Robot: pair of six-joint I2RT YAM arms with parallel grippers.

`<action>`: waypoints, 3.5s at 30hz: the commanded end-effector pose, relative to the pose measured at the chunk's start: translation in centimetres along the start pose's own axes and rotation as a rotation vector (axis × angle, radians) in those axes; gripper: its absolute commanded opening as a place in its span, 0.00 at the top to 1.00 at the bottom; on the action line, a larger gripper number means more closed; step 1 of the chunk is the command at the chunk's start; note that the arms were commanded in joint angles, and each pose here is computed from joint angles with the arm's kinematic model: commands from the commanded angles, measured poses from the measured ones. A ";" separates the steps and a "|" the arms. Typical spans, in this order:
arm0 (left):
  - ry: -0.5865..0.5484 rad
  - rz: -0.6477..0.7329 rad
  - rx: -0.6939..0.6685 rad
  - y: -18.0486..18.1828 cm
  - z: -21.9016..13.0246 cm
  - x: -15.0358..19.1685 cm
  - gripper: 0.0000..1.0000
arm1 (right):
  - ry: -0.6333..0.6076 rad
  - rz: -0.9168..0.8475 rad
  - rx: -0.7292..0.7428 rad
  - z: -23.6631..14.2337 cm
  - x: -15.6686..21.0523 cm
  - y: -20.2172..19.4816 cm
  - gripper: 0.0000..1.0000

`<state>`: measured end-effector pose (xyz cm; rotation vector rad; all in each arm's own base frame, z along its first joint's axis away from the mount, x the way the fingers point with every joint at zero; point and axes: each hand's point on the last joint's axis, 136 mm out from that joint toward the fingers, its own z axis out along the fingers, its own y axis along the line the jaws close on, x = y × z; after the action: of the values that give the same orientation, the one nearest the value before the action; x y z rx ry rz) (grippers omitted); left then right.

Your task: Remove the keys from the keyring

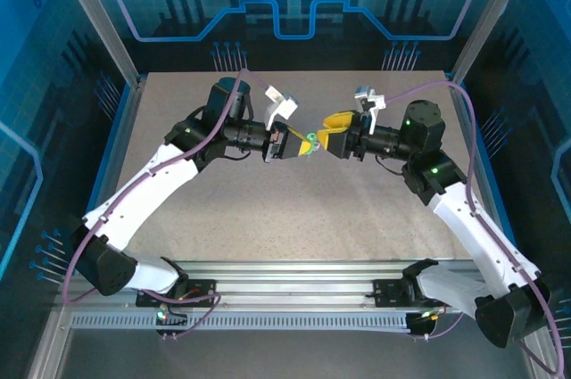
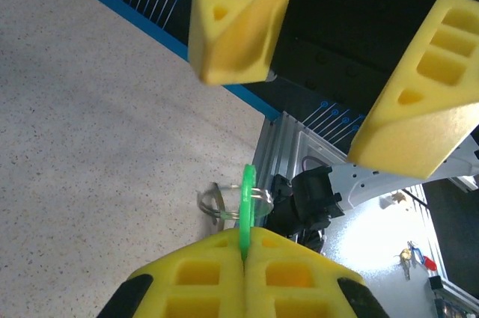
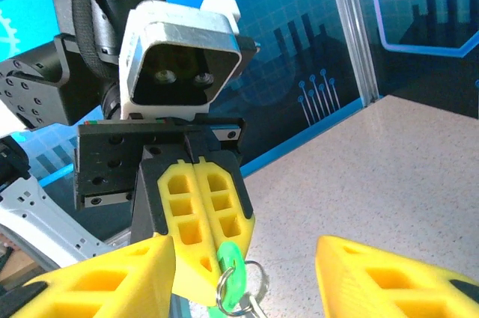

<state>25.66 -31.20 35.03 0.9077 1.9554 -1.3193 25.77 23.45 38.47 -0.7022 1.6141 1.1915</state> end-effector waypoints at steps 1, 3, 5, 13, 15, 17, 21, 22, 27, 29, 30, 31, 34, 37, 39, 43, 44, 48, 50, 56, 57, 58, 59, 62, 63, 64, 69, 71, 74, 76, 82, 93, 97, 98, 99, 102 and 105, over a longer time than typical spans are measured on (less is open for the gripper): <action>-0.023 0.053 0.037 -1.9 -1.2 -1.4 1.00 | -0.021 -0.021 -0.012 -0.6 -0.3 0.5 0.47; -0.015 0.045 0.052 -2.1 -1.3 -1.4 1.00 | -0.017 -0.024 -0.019 -0.6 0.0 0.5 0.49; -0.007 0.036 0.037 -1.8 -1.2 -1.5 1.00 | -0.017 -0.025 -0.022 -0.6 0.3 0.4 0.50; 0.004 0.015 -0.056 -0.3 -1.3 -2.0 1.00 | -0.090 -0.057 0.102 -1.2 1.7 -2.0 0.46; 0.003 -0.009 -0.069 0.1 -1.4 -2.2 1.00 | -0.128 -0.069 0.184 -1.8 1.8 -3.1 0.36; 0.000 -0.047 -0.088 0.7 -1.5 -2.5 1.00 | -0.147 -0.056 0.252 -2.4 2.0 -4.2 0.34; 0.026 -0.134 -0.120 2.3 -1.4 -2.7 1.00 | -0.105 -0.001 0.284 -2.3 2.8 -5.3 0.34; 0.036 -0.146 -0.122 2.4 -1.3 -2.6 1.00 | -0.094 0.015 0.287 -2.2 3.1 -5.5 0.34; 0.089 -0.229 -0.125 3.5 -0.6 -2.1 1.00 | -0.072 0.069 0.279 -1.5 3.8 -6.2 0.36; 0.105 -0.242 -0.116 3.4 -0.5 -2.0 1.00 | -0.076 0.049 0.298 -1.5 4.0 -6.6 0.38; 0.110 -0.242 -0.108 3.3 -0.5 -1.9 1.00 | -0.086 0.034 0.307 -1.7 4.0 -6.7 0.39; 0.112 -0.243 -0.113 3.3 -0.5 -1.8 1.00 | -0.101 0.025 0.303 -1.7 4.0 -6.6 0.41; 0.113 -0.239 -0.112 3.2 -0.6 -1.7 1.00 | -0.118 0.001 0.274 -1.9 3.3 -5.6 0.46; 0.113 -0.240 -0.108 3.1 -0.6 -1.7 1.00 | -0.093 -0.013 0.235 -1.4 2.9 -4.5 0.53; 0.115 -0.241 -0.105 3.1 -0.6 -1.7 1.00 | -0.076 -0.023 0.206 -0.9 2.6 -3.7 0.56; 0.119 -0.244 -0.096 3.0 -0.5 -1.7 1.00 | -0.052 -0.066 0.178 0.1 1.7 -2.0 0.60; 0.122 -0.246 -0.094 3.0 -0.4 -1.6 1.00 | -0.050 -0.071 0.175 0.2 1.6 -1.7 0.60; 0.124 -0.245 -0.083 2.8 -0.4 -1.5 1.00 | -0.037 -0.090 0.174 1.1 1.4 -1.3 0.54; 0.124 -0.244 -0.076 2.6 -0.4 -1.5 1.00 | -0.028 -0.087 0.170 1.5 1.5 -1.4 0.55; 0.121 -0.235 -0.063 2.1 -0.6 -1.5 1.00 | 0.015 -0.081 0.184 2.7 2.3 -2.0 0.54; 0.122 -0.235 -0.059 2.0 -0.6 -1.4 1.00 | 0.016 -0.081 0.187 2.8 2.2 -2.1 0.56; 0.122 -0.234 -0.055 1.9 -0.7 -1.4 1.00 | 0.016 -0.080 0.192 2.8 2.2 -2.2 0.58; 0.123 -0.231 -0.050 1.8 -0.7 -1.4 1.00 | 0.014 -0.080 0.202 2.8 2.2 -2.4 0.60; 0.122 -0.228 -0.034 1.5 -0.7 -1.3 1.00 | 0.003 -0.084 0.240 2.5 2.0 -3.0 0.68; 0.123 -0.227 -0.032 1.4 -0.8 -1.3 1.00 | -0.001 -0.086 0.249 2.3 1.9 -3.2 0.70; 0.124 -0.227 -0.030 1.4 -0.8 -1.2 1.00 | -0.007 -0.084 0.261 2.1 1.8 -3.4 0.71; 0.127 -0.222 -0.013 1.0 -0.9 -1.0 1.00 | -0.035 -0.083 0.319 1.1 1.2 -4.4 0.76; 0.131 -0.224 -0.002 0.8 -0.9 -0.8 1.00 | -0.047 -0.084 0.338 0.9 0.9 -4.6 0.78; 0.139 -0.230 0.017 0.6 -0.8 -0.6 1.00 | -0.069 -0.088 0.372 0.5 0.4 -5.1 0.79; 0.142 -0.234 0.033 0.4 -0.7 -0.5 1.00 | -0.072 -0.089 0.369 0.5 0.3 -5.1 0.80; 0.158 -0.262 0.054 0.4 -0.4 -0.1 1.00 | -0.052 -0.070 0.335 0.5 0.8 -4.8 0.72; 0.167 -0.291 0.074 0.6 -0.2 -0.7 1.00 | -0.109 0.022 0.276 -2.3 2.6 -6.0 0.39; 0.168 -0.290 0.069 0.6 -0.3 -1.0 1.00 | -0.121 0.018 0.247 -2.8 2.9 -5.8 0.33; 0.168 -0.290 0.070 0.6 -0.3 -1.1 1.00 | -0.123 0.028 0.234 -2.9 2.9 -5.9 0.32; 0.167 -0.289 0.070 0.6 -0.3 -1.2 1.00 | -0.128 0.034 0.216 -3.1 2.9 -5.8 0.31; 0.164 -0.289 0.069 0.6 -0.4 -1.4 1.00 | -0.163 0.031 0.171 -3.5 2.7 -5.5 0.27; 0.165 -0.289 0.071 0.6 -0.4 -1.4 1.00 | -0.164 0.030 0.148 -3.4 3.2 -5.5 0.28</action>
<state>27.17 -31.10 35.27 0.8060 2.2473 -1.4852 29.21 18.25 31.94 -0.4142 1.6571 1.0576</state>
